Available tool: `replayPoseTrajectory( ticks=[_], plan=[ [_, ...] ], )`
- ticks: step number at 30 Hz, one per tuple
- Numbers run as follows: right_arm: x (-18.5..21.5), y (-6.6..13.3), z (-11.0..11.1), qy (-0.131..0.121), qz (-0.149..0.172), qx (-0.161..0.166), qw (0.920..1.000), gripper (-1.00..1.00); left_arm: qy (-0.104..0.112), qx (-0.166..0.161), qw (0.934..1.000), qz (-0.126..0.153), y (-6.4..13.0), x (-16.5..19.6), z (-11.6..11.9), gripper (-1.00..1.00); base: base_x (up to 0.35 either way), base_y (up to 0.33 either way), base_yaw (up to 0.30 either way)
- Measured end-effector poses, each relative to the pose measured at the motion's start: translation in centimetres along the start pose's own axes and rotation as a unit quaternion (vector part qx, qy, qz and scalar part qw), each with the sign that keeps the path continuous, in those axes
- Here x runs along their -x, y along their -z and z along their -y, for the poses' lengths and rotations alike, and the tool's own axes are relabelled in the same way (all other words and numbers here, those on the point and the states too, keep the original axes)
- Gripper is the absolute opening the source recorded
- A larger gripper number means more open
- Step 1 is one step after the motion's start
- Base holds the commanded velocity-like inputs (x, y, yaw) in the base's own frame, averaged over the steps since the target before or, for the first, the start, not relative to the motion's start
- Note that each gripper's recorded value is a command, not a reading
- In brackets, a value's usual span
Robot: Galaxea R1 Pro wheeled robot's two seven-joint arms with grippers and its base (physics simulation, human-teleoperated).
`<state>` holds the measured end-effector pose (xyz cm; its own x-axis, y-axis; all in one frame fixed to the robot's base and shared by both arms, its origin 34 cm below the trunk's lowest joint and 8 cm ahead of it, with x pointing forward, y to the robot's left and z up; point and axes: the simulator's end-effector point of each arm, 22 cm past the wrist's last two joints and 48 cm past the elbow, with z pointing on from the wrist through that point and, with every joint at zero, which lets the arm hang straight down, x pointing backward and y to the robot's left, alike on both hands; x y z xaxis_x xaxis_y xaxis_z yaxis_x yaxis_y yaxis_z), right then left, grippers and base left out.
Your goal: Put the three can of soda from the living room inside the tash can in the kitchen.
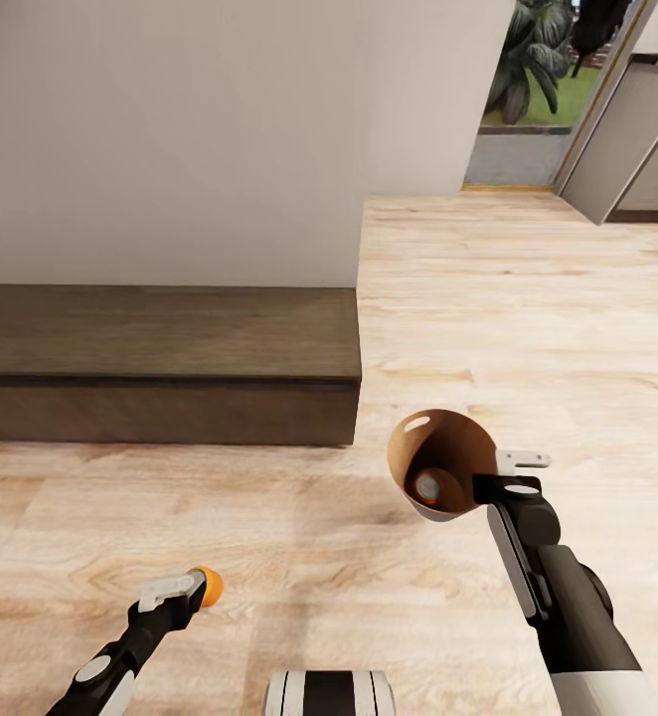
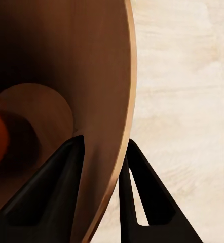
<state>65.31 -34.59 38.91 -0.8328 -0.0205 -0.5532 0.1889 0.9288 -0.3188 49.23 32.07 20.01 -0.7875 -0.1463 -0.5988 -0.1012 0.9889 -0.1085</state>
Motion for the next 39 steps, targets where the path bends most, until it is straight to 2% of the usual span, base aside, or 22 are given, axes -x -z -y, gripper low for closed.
replayPoseTrajectory(
  ticks=[11, 39],
  plan=[
    [0.0, 0.0, 0.0, 0.000, 0.000, 0.000, 1.0000, -1.00, 0.000, 0.000, 1.0000, 0.000, 0.0, 0.0, 0.0, 1.00, 0.113, 0.000, 0.000],
    [-1.3, -1.1, -0.5, 0.005, -0.014, 0.001, 0.9999, -1.00, 0.000, 0.002, 0.9999, -0.014, -0.3, -1.5, -0.3, 1.00, 0.004, 0.000, 0.000]
  ],
)
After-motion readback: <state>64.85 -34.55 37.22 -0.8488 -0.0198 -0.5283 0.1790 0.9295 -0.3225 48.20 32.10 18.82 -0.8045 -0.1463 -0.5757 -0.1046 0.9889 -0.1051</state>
